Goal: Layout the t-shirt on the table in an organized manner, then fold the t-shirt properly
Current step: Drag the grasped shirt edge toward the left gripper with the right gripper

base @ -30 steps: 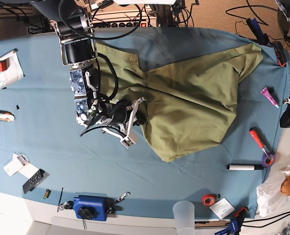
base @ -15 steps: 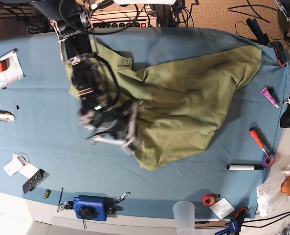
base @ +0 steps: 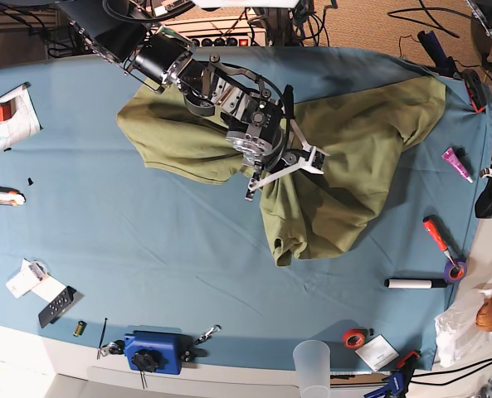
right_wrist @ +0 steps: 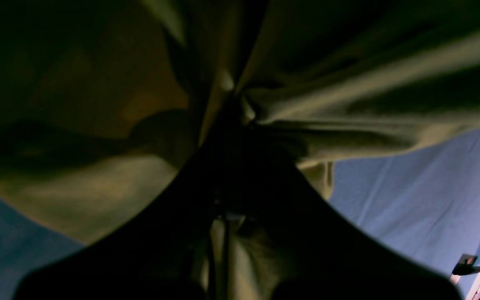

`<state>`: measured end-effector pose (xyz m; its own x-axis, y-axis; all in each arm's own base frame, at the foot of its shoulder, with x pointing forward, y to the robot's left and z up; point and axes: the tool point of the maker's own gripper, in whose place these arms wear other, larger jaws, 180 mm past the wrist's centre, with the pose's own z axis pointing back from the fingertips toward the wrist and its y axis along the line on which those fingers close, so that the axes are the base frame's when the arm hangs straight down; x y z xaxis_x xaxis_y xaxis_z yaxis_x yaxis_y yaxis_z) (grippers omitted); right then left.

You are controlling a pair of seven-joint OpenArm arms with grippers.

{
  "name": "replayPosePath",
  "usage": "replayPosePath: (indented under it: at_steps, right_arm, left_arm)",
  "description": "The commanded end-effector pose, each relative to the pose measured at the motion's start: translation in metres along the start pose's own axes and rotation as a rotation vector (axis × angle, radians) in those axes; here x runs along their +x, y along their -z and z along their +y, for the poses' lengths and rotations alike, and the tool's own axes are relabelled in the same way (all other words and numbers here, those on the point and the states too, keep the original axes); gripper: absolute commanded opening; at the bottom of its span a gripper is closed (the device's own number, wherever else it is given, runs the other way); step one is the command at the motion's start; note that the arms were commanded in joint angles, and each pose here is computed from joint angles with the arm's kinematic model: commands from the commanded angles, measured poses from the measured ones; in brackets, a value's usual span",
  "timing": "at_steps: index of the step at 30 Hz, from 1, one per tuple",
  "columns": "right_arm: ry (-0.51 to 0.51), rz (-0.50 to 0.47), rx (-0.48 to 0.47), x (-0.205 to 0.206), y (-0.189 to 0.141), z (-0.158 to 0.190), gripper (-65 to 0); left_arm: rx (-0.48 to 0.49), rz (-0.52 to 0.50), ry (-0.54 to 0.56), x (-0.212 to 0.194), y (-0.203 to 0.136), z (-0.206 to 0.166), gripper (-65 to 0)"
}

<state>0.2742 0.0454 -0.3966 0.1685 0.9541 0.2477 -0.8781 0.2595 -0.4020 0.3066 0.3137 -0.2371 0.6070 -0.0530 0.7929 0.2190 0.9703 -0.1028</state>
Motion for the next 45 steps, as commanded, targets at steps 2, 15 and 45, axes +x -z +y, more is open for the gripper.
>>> replayPosePath:
  at_steps: [2,15,45]
  right_arm:
    - [0.003,-0.033,0.046,0.008,-0.003,0.011,-55.4]
    - [0.085,-0.381,0.017,0.072,-0.060,-0.010,-43.9]
    - [0.727,-0.393,0.098,0.019,0.007,-0.097,-35.8]
  left_arm:
    - [0.008,-0.049,0.028,0.017,-0.007,0.002,-38.8]
    - [0.086,0.074,0.018,-0.019,-0.008,0.016,-38.8]
    - [0.163,-0.022,-0.109,-0.043,-0.075,0.050,-38.8]
